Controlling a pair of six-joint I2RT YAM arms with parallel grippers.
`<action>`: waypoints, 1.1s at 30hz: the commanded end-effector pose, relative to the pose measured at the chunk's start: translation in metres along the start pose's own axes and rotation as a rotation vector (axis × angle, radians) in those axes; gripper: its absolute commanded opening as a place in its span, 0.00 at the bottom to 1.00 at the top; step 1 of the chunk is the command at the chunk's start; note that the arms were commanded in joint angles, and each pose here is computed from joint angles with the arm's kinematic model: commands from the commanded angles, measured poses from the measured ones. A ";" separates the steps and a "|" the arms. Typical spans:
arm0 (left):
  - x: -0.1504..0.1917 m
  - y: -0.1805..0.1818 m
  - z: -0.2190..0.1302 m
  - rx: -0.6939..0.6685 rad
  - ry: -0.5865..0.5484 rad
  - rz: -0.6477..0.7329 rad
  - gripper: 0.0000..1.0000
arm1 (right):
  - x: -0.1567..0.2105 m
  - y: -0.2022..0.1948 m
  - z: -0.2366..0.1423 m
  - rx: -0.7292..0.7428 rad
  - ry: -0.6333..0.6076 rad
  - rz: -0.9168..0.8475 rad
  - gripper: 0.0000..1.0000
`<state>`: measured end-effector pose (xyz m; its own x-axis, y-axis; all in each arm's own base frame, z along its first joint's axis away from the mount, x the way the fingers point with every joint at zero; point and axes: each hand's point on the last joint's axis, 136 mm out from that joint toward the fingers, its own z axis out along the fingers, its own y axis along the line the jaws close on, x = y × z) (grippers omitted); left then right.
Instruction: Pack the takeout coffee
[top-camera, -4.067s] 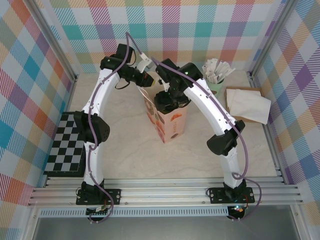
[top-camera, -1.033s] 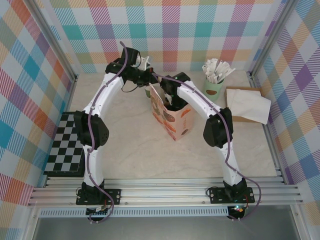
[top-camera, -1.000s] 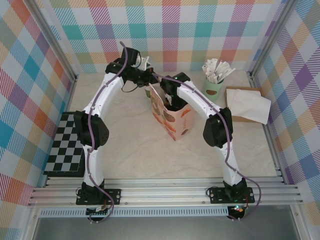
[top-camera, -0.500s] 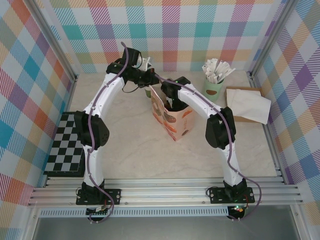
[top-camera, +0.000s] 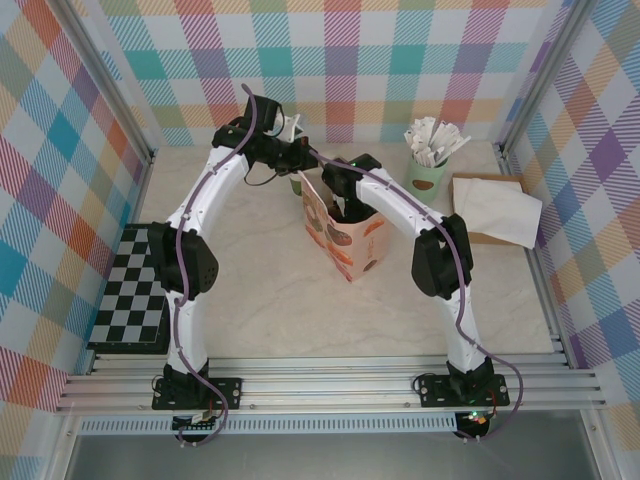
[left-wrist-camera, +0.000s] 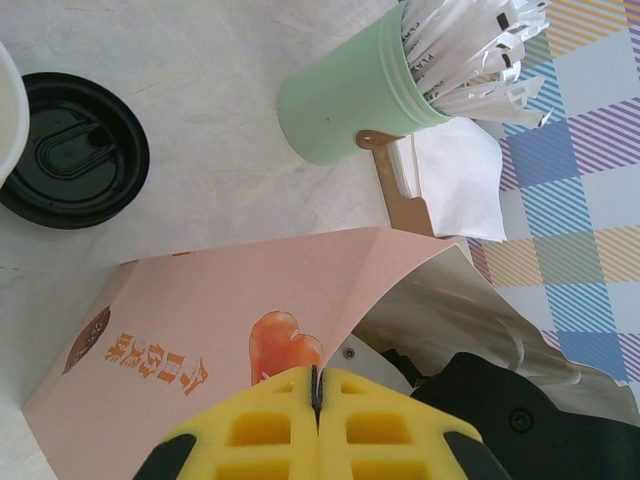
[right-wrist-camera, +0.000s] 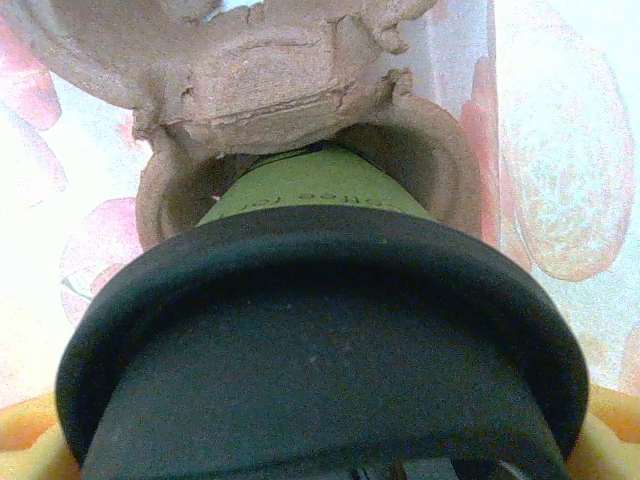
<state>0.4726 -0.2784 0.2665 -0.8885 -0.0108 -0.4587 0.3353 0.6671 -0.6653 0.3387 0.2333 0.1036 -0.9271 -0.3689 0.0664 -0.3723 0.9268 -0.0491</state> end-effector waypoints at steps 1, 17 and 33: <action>-0.001 -0.010 -0.009 -0.003 -0.025 0.023 0.00 | 0.013 -0.011 0.026 0.076 0.105 0.004 0.64; 0.004 -0.008 -0.009 -0.009 -0.018 0.020 0.00 | 0.006 -0.016 0.025 0.107 0.081 0.010 0.63; 0.010 -0.006 -0.011 -0.017 0.001 0.025 0.00 | 0.004 -0.019 0.018 0.086 0.057 0.031 0.62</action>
<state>0.4699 -0.2747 0.2657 -0.8815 -0.0145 -0.4720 0.3382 0.6782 -0.6524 0.3417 0.2326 0.1049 -0.9287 -0.3666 0.0563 -0.3696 0.9273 -0.0597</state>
